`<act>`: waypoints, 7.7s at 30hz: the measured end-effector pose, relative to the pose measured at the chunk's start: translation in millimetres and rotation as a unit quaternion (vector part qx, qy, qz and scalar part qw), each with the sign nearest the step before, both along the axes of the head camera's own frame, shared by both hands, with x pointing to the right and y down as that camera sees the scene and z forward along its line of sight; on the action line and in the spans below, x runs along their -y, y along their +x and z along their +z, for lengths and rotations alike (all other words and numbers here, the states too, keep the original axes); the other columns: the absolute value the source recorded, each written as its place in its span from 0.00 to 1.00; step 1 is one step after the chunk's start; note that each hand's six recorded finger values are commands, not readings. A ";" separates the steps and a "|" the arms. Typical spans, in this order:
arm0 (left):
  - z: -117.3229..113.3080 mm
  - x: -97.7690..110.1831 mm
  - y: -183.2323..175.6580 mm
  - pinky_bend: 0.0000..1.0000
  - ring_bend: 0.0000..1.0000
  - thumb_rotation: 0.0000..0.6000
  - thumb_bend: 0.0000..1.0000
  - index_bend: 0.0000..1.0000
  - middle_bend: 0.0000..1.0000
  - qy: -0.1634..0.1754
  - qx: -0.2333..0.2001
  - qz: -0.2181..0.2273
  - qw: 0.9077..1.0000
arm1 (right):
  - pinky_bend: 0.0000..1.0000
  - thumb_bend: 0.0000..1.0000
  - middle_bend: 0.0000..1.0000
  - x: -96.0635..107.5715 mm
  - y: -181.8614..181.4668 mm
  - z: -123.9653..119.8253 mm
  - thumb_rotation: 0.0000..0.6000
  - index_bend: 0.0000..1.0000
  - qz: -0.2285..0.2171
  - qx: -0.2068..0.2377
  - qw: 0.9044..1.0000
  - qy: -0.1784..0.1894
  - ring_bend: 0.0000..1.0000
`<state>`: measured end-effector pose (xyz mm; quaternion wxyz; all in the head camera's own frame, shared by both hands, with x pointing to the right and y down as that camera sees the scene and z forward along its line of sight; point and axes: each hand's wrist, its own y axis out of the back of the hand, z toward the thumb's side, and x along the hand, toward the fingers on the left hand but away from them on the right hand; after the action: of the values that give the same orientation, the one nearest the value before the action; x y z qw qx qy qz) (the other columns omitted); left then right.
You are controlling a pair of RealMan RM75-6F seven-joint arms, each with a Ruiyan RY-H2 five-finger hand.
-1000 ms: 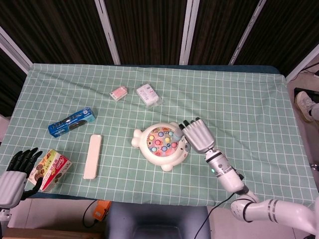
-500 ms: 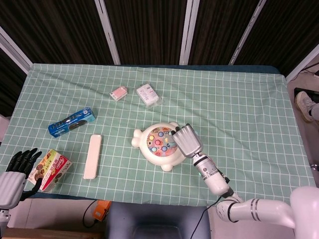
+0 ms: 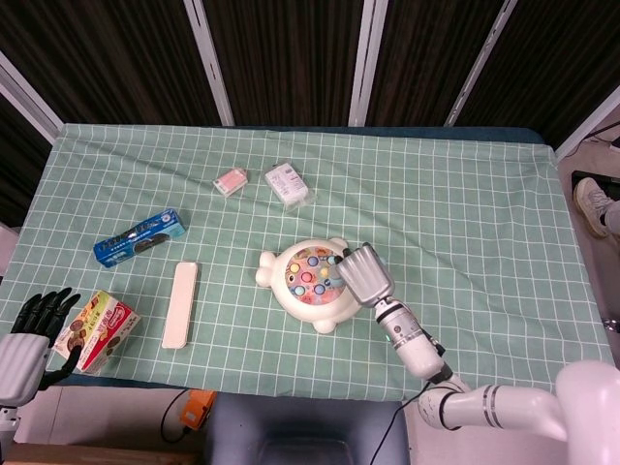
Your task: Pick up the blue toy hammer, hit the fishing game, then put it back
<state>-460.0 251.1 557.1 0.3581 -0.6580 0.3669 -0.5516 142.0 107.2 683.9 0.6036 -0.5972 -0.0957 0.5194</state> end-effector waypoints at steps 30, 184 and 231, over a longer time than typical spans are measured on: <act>-0.1 1.1 -1.6 0.04 0.02 1.00 0.42 0.00 0.04 -0.002 -0.002 -0.002 1.000 | 0.78 0.55 0.72 11.9 -17.7 8.3 1.00 0.98 0.043 0.007 0.999 0.009 0.77; 19.4 -1.1 11.7 0.04 0.04 1.00 0.42 0.00 0.07 -0.022 0.032 0.014 0.999 | 0.69 0.35 0.55 62.3 201.0 77.1 1.00 0.55 0.324 0.122 0.935 -0.073 0.67; 18.2 -2.9 13.6 0.04 0.04 1.00 0.42 0.00 0.07 -0.019 0.032 0.016 0.999 | 0.69 0.34 0.55 75.9 215.3 65.6 1.00 0.55 0.337 0.117 0.933 -0.050 0.67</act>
<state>-446.5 254.0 575.3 0.3659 -0.6524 0.3339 -0.5737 357.3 31.2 749.4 0.3469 -0.6155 -0.3356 0.6230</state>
